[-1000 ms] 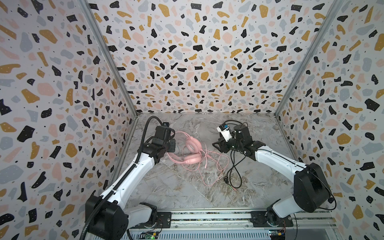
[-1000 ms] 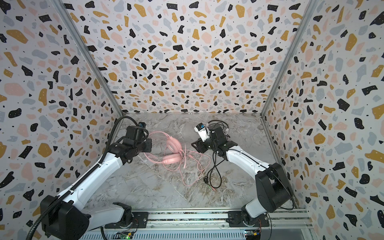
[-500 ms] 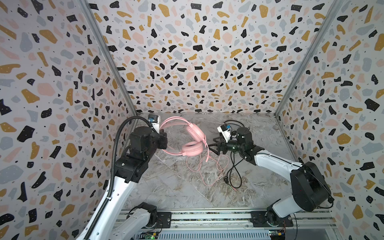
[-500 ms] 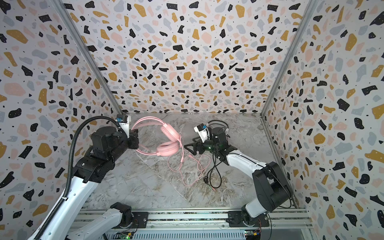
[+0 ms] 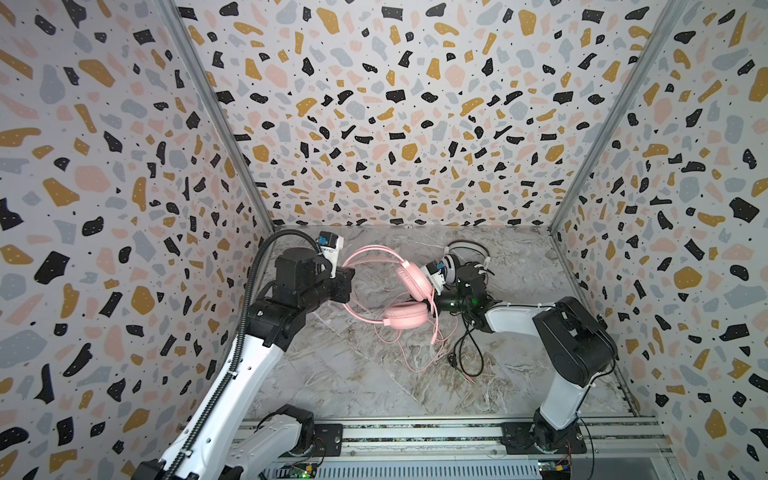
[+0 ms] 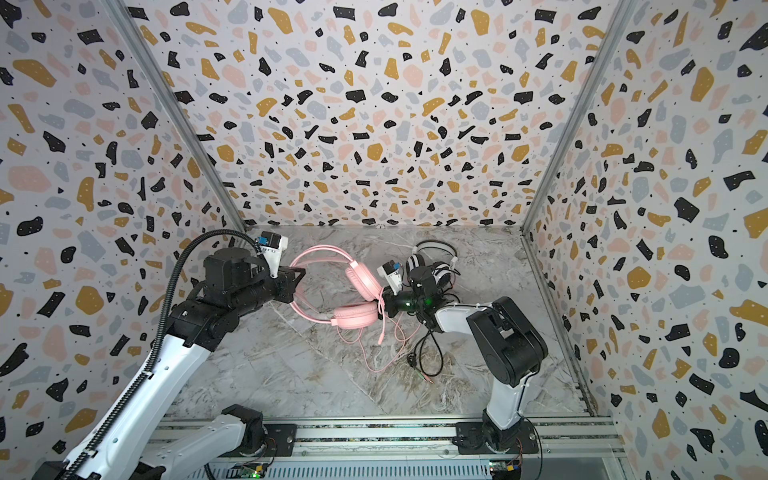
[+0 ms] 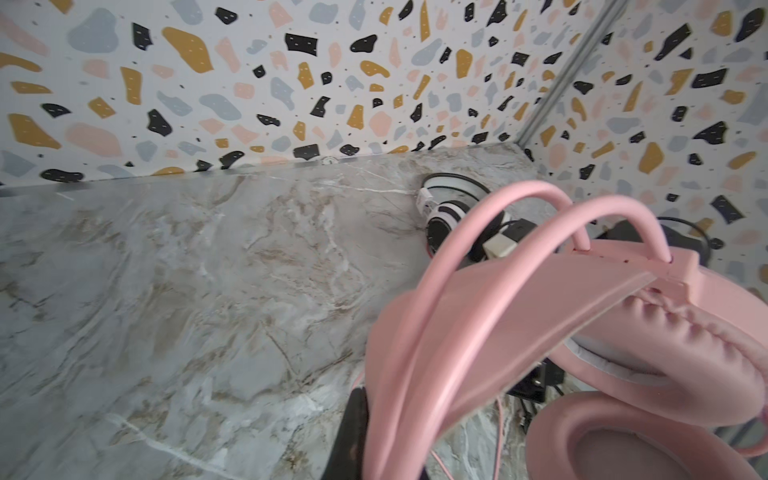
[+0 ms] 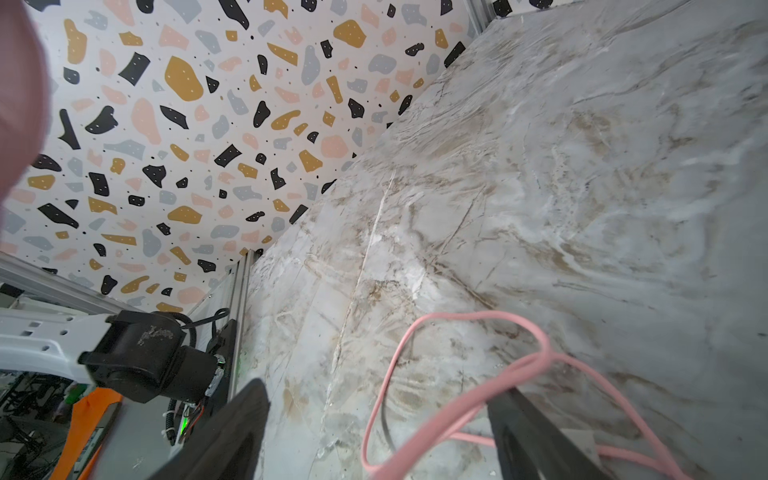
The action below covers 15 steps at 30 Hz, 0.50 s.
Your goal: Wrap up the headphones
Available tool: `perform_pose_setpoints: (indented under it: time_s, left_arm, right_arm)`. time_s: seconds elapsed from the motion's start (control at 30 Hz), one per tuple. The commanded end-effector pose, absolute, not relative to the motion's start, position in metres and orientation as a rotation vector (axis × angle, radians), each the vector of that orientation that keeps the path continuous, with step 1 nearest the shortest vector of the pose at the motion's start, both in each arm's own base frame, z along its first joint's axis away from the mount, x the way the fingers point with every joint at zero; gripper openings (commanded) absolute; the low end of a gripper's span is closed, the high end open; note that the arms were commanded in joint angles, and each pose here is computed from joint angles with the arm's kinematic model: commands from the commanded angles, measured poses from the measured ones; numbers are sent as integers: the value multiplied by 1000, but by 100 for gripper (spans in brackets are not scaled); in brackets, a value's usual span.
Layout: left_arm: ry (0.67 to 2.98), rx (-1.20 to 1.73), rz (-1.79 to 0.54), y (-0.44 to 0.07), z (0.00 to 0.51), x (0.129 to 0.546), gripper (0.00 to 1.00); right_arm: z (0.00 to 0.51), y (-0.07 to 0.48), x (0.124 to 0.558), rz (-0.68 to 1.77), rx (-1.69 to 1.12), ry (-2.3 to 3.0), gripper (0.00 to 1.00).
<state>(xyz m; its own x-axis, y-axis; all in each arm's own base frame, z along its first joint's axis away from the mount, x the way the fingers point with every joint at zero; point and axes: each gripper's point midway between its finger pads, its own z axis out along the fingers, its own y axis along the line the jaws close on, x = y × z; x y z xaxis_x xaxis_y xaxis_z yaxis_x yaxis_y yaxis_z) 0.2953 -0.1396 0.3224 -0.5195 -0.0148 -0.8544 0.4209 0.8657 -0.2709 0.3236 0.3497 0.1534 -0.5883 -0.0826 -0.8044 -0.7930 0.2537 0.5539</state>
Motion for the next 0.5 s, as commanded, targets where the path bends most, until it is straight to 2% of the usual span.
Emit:
perform_pose_setpoints:
  time_s: [0.0, 0.07, 0.13, 0.2, 0.33, 0.4, 0.43, 0.47]
  left_arm:
    - [1926, 270, -625, -141, 373, 289, 0]
    - [1941, 242, -560, -131, 371, 289, 0]
    - [1943, 240, -548, -129, 372, 287, 0]
    - [1943, 236, -544, -128, 373, 287, 0]
    - [1955, 214, -511, -124, 367, 292, 0]
    - [1966, 210, -506, -123, 364, 294, 0]
    - [1972, 206, -506, -123, 363, 294, 0]
    - [1975, 208, -507, -123, 362, 295, 0]
  right_arm:
    - [198, 348, 330, 1359, -843, 1706, 69]
    - [197, 336, 335, 1322, -812, 1708, 61]
    - [198, 321, 342, 1307, -763, 1708, 47]
    - [201, 307, 344, 1319, -728, 1702, 28]
    - [208, 292, 340, 1261, -708, 1691, 8]
    - [211, 288, 341, 1215, -702, 1697, 1]
    - [211, 287, 341, 1204, -706, 1703, 2]
    - [211, 287, 340, 1201, -715, 1708, 7]
